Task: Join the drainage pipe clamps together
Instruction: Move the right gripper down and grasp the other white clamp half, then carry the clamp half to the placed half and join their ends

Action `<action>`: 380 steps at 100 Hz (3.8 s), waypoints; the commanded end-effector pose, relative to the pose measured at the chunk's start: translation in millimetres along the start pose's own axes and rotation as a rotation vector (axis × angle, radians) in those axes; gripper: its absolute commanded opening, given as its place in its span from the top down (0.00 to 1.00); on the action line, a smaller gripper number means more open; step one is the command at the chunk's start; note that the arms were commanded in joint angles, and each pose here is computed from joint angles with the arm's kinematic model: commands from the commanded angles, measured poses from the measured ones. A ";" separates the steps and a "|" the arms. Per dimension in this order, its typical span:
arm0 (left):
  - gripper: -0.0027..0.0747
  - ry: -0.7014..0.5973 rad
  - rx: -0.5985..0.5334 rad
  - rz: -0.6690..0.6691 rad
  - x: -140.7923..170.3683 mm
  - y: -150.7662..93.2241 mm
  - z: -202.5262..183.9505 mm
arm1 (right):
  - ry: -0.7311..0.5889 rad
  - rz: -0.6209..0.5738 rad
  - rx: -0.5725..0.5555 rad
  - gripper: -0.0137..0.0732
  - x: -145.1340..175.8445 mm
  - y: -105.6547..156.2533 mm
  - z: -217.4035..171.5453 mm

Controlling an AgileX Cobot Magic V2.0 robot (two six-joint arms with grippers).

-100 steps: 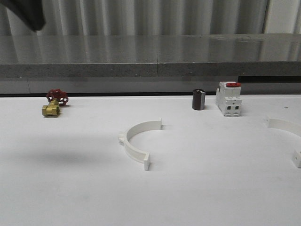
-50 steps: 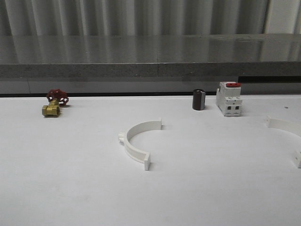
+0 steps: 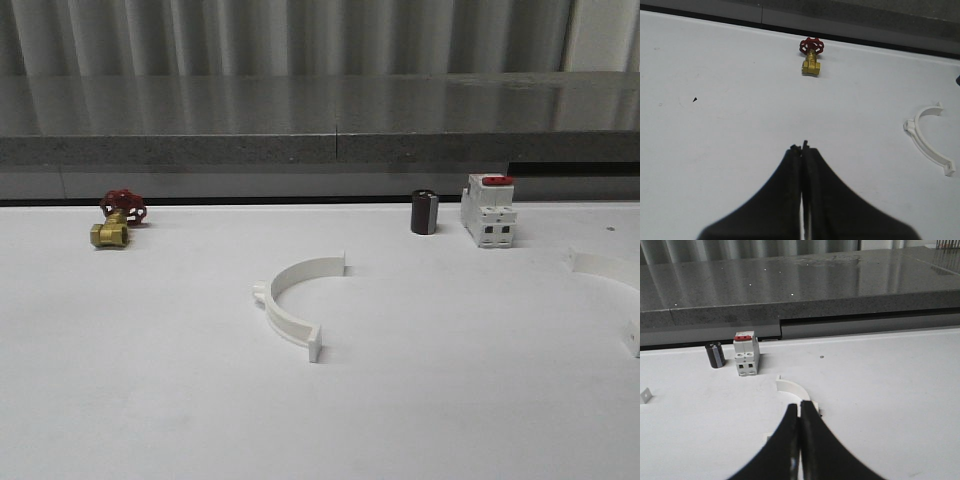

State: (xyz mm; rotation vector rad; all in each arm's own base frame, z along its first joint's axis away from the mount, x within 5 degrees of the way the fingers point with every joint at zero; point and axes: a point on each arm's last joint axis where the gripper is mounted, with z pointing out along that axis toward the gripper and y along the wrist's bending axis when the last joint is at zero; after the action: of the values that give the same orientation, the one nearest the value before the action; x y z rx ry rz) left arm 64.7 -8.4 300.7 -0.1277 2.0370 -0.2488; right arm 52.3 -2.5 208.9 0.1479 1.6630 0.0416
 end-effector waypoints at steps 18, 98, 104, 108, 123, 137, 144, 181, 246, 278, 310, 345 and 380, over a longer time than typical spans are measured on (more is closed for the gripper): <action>0.99 -0.144 0.049 -0.009 -8.4 -2.9 -10.7 | 0.068 0.008 -0.012 0.92 -58.2 8.5 -4.0; 0.99 -0.144 0.049 -0.009 -8.4 -2.9 -10.7 | 0.848 -0.013 0.065 0.21 -92.2 8.8 156.2; 0.99 -0.144 0.049 -0.009 -8.4 -2.9 -10.7 | 0.926 -0.010 0.070 0.21 -87.1 8.1 169.5; 0.99 -0.144 0.049 -0.009 -8.4 -2.9 -10.7 | 0.969 -0.007 0.075 0.21 -85.9 7.4 177.5; 0.99 -0.144 0.049 -0.009 -8.4 -2.9 -10.7 | 1.097 0.010 0.090 0.21 -76.5 3.1 213.6; 0.99 -0.144 0.049 -0.009 -8.4 -2.9 -10.7 | 1.124 0.016 0.098 0.21 -72.7 -0.5 244.6; 0.99 -0.144 0.049 -0.009 -8.4 -2.9 -10.7 | 1.139 0.018 0.102 0.21 -68.4 -2.5 258.8; 0.99 -0.144 0.049 -0.009 -8.4 -2.9 -10.7 | 1.267 0.037 0.125 0.21 -29.5 -15.2 311.3; 0.99 -0.144 0.049 -0.009 -8.4 -2.9 -10.7 | 1.249 0.042 0.127 0.73 -13.0 -19.1 334.6; 0.99 -0.144 0.049 -0.009 -8.4 -2.9 -10.7 | 1.252 0.099 0.124 0.73 -21.5 -14.2 333.0; 0.99 -0.144 0.049 -0.009 -8.4 -2.9 -10.7 | 1.255 0.153 0.108 0.73 -52.3 57.5 324.1; 0.99 -0.144 0.049 -0.009 -8.4 -2.9 -10.7 | 1.286 0.185 0.065 0.73 -54.0 142.4 305.2; 0.99 -0.144 0.049 -0.009 -8.4 -2.9 -10.7 | 1.307 0.188 0.043 0.73 -29.9 183.3 299.0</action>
State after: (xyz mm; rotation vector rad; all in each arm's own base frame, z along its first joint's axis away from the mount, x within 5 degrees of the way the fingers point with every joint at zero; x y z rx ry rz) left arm 56.7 -8.1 299.1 -0.1294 1.9827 -0.2755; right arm 363.9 153.9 209.8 0.3410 3.0150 0.2375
